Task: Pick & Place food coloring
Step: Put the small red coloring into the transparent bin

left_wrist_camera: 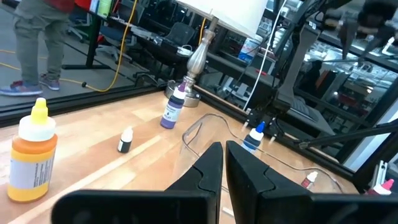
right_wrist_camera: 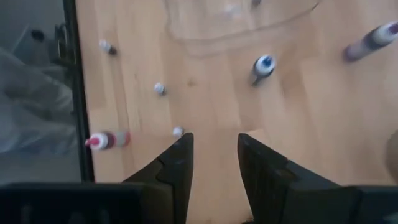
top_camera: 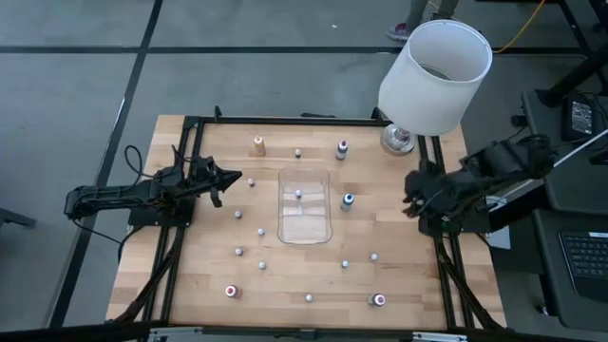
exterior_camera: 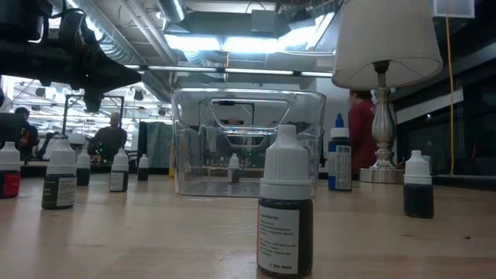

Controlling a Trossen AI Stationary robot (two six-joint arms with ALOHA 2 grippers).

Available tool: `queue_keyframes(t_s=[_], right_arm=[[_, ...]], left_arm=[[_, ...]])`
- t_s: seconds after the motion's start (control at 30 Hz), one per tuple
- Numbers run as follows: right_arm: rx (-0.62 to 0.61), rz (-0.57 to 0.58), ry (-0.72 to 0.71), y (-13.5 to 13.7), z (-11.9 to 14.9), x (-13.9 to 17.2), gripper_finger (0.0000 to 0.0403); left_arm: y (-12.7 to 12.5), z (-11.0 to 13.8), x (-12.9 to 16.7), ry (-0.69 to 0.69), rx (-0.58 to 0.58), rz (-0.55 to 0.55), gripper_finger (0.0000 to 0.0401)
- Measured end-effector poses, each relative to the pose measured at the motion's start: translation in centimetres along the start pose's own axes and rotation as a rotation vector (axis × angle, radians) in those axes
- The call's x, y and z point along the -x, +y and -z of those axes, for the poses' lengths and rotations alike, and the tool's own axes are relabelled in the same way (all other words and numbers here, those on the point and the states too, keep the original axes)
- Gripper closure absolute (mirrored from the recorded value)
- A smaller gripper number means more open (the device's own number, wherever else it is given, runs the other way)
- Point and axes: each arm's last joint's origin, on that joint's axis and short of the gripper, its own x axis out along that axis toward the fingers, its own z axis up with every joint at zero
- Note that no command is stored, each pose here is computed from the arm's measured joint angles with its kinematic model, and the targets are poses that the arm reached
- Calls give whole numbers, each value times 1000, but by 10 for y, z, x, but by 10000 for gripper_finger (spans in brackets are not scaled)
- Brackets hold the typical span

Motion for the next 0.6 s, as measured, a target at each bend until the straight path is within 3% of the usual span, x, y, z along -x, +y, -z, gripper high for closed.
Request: queue_keyframes(t_s=[0.27,0.6], right_arm=[[-38,-81,115,19,14,-71,276],[-238,-89,217,26,43,-130,275]], left_arm=[[0,0,0,1,0,-3,383],[0,0,0,-1,0,-7,383]])
